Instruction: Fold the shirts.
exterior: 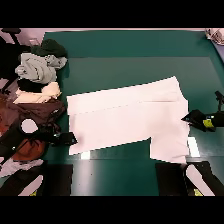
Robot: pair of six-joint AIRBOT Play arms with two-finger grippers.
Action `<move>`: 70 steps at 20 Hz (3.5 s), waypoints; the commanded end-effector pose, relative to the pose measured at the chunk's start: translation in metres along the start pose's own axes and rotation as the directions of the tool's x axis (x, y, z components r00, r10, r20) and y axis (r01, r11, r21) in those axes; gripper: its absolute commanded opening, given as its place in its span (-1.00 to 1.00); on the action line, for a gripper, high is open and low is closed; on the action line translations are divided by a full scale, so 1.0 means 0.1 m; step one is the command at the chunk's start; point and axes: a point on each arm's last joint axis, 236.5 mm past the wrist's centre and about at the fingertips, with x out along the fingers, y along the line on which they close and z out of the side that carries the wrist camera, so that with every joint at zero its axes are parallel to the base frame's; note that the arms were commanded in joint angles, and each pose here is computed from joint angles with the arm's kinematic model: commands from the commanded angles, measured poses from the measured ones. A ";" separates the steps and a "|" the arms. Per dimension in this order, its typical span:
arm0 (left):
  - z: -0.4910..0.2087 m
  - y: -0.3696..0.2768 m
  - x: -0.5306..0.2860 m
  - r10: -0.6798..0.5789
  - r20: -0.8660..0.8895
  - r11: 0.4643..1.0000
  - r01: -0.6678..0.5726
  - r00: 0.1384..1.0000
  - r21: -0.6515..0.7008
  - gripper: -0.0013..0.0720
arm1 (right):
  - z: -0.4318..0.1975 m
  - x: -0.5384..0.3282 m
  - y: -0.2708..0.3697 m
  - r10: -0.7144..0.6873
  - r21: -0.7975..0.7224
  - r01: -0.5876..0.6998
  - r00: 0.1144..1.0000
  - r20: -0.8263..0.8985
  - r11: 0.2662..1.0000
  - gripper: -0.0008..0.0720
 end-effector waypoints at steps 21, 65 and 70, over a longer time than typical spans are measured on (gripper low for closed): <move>0.71 -0.51 -0.44 -0.133 0.231 0.991 0.133 0.964 0.016 -0.90 | -0.53 0.10 -0.67 -0.227 0.006 0.239 0.929 -0.294 0.971 0.73; 1.07 -1.13 -1.36 -0.236 0.346 0.953 0.286 0.908 -0.103 -0.90 | 0.91 -1.01 0.90 0.139 -0.123 -0.117 0.971 0.194 0.985 -0.92; 1.22 -0.70 -1.42 -0.041 0.409 0.969 0.135 0.912 -0.205 -0.90 | 1.22 -0.82 0.98 0.184 -0.101 -0.169 0.970 0.160 0.980 -0.91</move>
